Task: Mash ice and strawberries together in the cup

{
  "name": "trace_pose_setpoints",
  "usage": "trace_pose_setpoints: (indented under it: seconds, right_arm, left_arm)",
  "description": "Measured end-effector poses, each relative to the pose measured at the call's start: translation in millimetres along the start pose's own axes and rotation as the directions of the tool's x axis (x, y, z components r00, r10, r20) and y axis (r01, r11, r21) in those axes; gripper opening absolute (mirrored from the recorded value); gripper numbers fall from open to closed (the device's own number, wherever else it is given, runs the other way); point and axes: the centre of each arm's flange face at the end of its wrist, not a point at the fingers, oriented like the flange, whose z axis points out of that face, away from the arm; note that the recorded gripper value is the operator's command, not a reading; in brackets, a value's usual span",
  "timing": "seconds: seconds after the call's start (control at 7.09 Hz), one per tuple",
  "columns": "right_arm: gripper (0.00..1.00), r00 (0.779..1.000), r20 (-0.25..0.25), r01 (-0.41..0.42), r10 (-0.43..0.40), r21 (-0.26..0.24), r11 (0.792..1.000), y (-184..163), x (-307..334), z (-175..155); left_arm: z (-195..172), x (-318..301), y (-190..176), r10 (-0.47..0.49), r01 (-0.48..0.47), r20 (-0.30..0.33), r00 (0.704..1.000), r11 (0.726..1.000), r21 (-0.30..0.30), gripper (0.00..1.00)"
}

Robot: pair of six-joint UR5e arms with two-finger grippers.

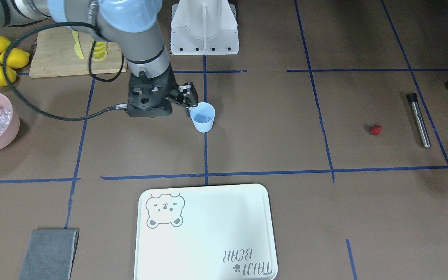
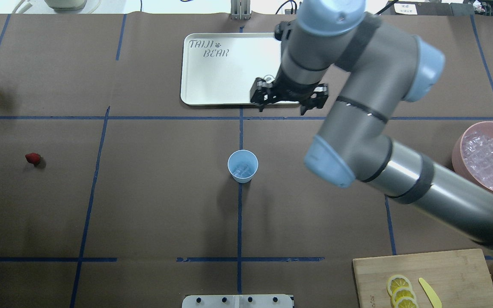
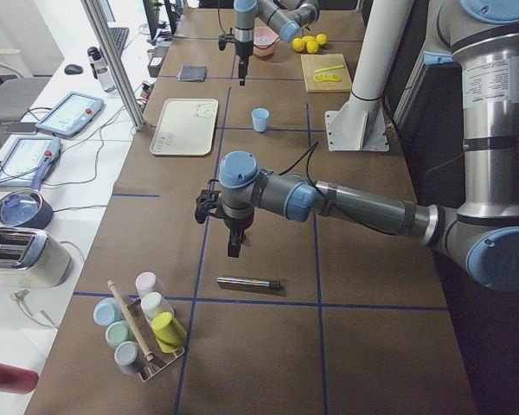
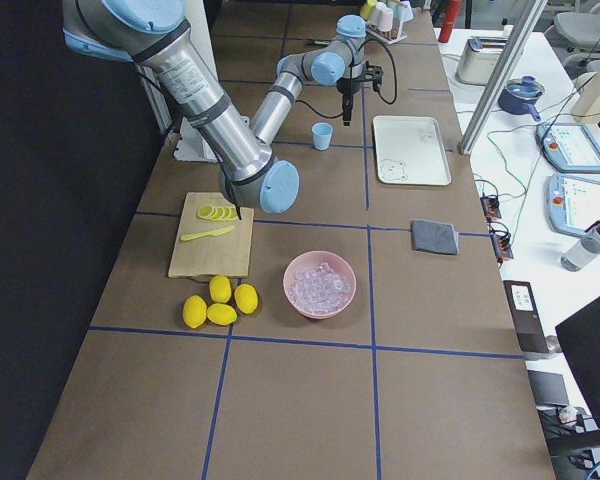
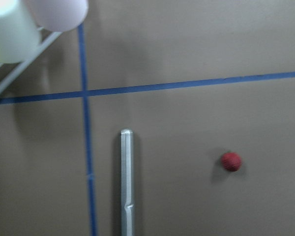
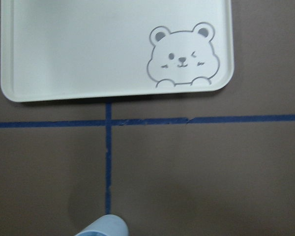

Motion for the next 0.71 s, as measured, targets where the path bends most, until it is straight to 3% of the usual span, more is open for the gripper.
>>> trace_pose_setpoints:
  seconds: [0.28, 0.71]
  right_arm:
    - [0.99, 0.996, 0.002, 0.094, -0.094, 0.007, 0.996, -39, 99, -35]
    - [0.99, 0.978, -0.026, 0.209, -0.209, 0.004, 0.978, -71, 282, -74]
  left_arm:
    - [28, 39, 5, -0.051, 0.052, -0.014, 0.999, 0.998, 0.03, 1.0]
    - [89, 99, 20, -0.094, 0.091, 0.027, 0.995, 0.991, 0.098, 0.99]
